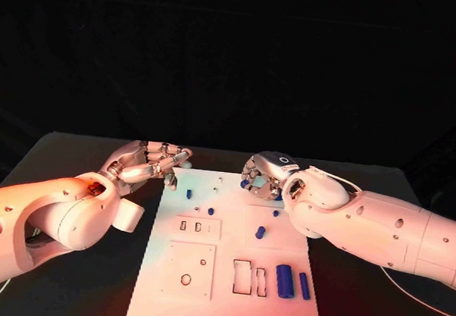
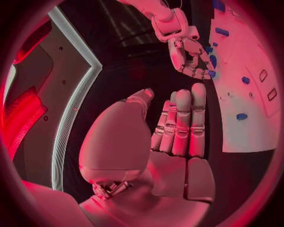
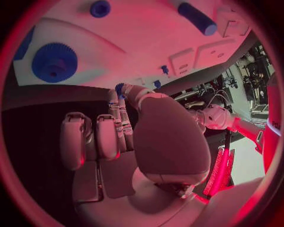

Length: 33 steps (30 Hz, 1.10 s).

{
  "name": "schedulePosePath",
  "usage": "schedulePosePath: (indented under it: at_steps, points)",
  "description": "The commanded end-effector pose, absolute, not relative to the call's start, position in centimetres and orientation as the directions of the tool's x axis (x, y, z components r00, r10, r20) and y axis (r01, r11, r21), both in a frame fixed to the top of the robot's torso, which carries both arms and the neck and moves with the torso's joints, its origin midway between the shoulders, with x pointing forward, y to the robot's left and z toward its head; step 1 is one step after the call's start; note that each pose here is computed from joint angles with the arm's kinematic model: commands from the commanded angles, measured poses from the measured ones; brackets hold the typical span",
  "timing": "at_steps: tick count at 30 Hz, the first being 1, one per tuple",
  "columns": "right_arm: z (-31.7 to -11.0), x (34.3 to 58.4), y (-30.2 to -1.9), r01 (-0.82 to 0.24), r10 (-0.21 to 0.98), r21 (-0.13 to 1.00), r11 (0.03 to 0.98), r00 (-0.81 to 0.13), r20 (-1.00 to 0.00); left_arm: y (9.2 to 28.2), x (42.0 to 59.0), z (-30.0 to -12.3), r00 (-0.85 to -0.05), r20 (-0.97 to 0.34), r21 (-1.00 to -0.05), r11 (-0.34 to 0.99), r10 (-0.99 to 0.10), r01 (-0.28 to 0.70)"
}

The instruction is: Assemble the parts on the task board

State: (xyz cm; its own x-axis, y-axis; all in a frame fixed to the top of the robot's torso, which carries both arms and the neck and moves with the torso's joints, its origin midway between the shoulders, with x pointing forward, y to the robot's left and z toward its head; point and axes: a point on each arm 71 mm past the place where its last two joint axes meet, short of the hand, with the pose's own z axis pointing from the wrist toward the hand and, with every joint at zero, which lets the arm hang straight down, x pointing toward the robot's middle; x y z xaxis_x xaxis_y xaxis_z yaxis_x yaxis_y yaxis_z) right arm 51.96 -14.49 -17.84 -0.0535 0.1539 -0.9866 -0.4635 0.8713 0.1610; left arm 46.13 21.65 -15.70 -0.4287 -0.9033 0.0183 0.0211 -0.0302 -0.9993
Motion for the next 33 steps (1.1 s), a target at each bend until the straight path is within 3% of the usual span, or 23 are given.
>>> schedulePosePath:
  at_steps: [1,14,26,33]
  points:
    - [-17.5,52.3,-13.9,-0.451,0.191,0.173,0.876,-0.005,-0.982,21.4,46.1,-15.5,-0.447,0.022,-0.999,-0.038,-0.894,0.028]
    - [-18.2,53.4,-11.1,-0.446,0.197,0.177,0.877,-0.002,-0.98,21.4,46.3,-15.5,-0.447,0.022,-0.999,-0.038,-0.894,0.028]
    - [-19.1,54.1,-10.2,-0.424,0.189,0.182,0.887,-0.024,-0.982,23.5,47.8,-15.3,-0.364,0.006,-0.998,-0.026,-0.931,0.05]
    - [-19.3,54.4,-10.0,-0.414,0.186,0.179,0.893,-0.024,-0.982,23.9,48.0,-15.2,-0.352,0.005,-0.998,-0.026,-0.936,0.054]
